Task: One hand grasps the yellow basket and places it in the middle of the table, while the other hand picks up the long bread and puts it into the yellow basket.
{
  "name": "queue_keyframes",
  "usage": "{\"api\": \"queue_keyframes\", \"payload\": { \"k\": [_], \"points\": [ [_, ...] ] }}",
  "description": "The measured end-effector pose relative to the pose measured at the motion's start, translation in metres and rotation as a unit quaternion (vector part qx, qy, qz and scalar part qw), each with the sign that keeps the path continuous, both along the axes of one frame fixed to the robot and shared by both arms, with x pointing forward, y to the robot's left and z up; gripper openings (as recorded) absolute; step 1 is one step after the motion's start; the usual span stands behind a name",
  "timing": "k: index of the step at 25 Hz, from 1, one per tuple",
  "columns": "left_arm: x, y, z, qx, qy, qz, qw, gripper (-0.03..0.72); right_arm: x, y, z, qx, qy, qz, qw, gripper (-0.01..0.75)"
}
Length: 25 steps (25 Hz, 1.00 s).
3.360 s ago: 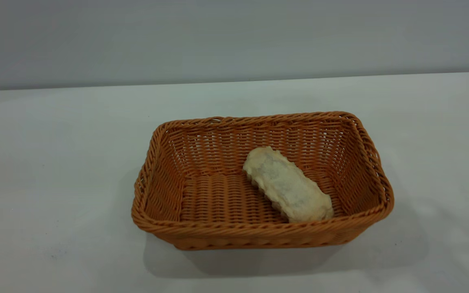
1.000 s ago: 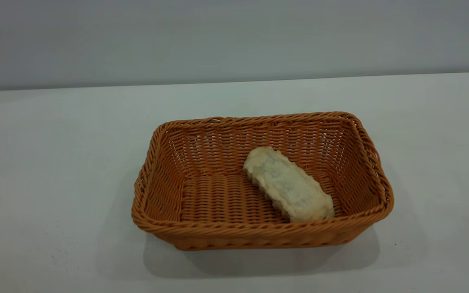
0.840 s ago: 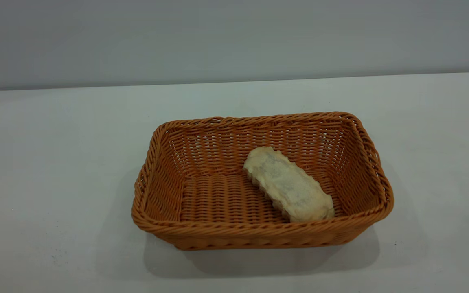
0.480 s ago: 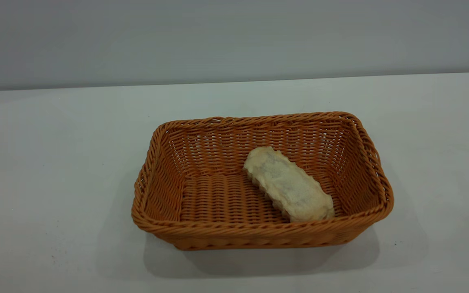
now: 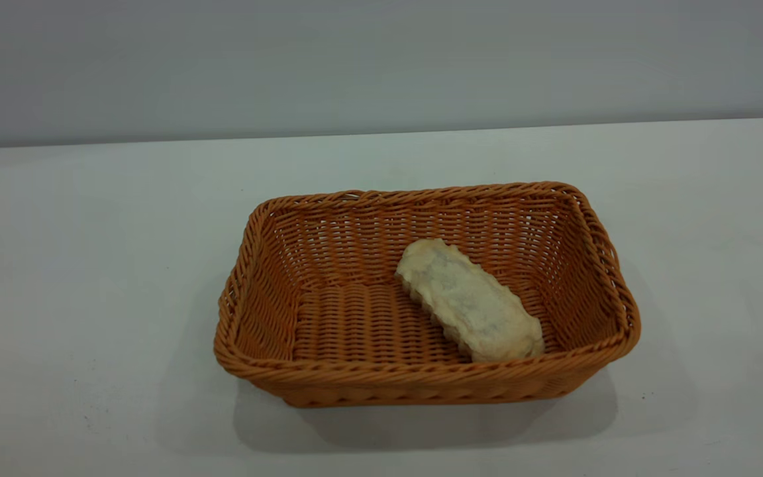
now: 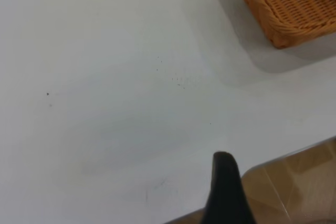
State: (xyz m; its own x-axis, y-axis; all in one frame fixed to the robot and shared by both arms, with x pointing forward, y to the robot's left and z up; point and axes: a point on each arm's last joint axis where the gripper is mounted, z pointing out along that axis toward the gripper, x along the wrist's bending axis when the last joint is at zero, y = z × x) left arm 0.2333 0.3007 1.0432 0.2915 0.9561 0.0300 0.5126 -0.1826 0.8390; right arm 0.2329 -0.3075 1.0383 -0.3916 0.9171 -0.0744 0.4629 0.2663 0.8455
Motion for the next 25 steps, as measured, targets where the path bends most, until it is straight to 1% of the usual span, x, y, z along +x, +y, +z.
{"api": "queue_keyframes", "payload": {
  "k": [17,20,22,25],
  "points": [
    [0.0,0.0,0.0,0.0,0.0,0.0,1.0,0.581,-0.0002,0.0005,0.0,0.003,0.001,0.002,1.0,0.417],
    [0.0,-0.0001,0.0,0.0,0.0,0.011,1.0,0.581,-0.0003,0.0006,0.0,0.003,0.001,0.001,1.0,0.417],
    [-0.0003,-0.0003,0.0,0.0,-0.001,0.03,1.0,0.581,-0.0004,0.0008,0.0,0.003,0.001,-0.012,1.0,0.417],
    [-0.003,-0.0003,-0.0001,-0.001,-0.01,0.06,0.998,0.581,-0.0011,0.0014,0.0,0.003,0.001,-0.059,0.998,0.417]
  ]
}}
